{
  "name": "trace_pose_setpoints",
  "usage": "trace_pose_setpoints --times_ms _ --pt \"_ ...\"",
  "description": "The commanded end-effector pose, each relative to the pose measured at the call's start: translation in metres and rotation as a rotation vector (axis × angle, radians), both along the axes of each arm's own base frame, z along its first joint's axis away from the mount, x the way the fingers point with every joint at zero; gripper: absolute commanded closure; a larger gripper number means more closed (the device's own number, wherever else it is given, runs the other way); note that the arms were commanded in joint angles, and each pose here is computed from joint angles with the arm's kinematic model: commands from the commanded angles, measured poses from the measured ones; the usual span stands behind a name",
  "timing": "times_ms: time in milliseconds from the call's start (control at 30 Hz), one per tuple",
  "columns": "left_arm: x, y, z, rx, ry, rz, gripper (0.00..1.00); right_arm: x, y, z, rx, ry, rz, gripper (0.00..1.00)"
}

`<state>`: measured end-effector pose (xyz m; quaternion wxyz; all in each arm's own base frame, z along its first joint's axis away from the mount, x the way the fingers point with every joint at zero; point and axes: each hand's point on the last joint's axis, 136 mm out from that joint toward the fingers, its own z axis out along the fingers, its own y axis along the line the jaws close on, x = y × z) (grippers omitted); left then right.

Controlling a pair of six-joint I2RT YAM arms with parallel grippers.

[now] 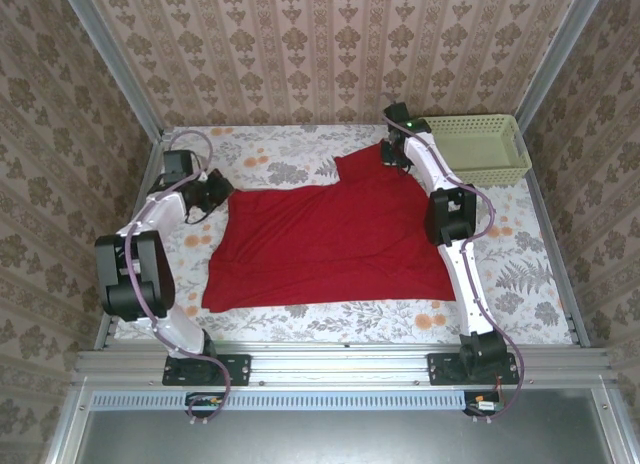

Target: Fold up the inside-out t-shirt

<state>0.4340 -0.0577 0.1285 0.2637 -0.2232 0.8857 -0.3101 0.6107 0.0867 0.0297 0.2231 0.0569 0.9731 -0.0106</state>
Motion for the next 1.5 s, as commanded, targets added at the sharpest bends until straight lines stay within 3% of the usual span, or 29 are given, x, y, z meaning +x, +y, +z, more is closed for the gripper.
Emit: trace_pose_setpoints --times_ms 0,200,367,500,867,1167,1467 --pt "0.007 0.011 0.023 -0.11 -0.075 0.05 1.0 0.003 -0.005 0.024 -0.008 -0.038 -0.013 0.91" --pt "0.018 0.045 0.022 -0.164 -0.084 0.142 1.0 0.004 -0.022 0.048 -0.052 -0.075 -0.051 0.99" --pt "0.036 0.05 0.012 -0.196 -0.068 0.14 1.0 0.004 -0.036 0.058 -0.062 -0.09 -0.088 1.0" --pt "0.042 0.049 0.007 -0.254 -0.066 0.148 1.0 0.007 -0.026 0.07 -0.025 -0.121 -0.042 1.0" --pt "0.04 0.061 0.023 -0.178 -0.09 0.169 1.0 0.001 0.003 0.137 0.098 -0.241 0.058 1.0" --pt "0.014 0.066 0.013 -0.132 -0.079 0.189 1.0 -0.05 0.003 0.147 0.075 -0.27 0.075 1.0" --pt "-0.034 0.065 0.009 -0.117 -0.081 0.222 1.0 -0.124 -0.002 0.138 0.117 -0.273 0.053 1.0"
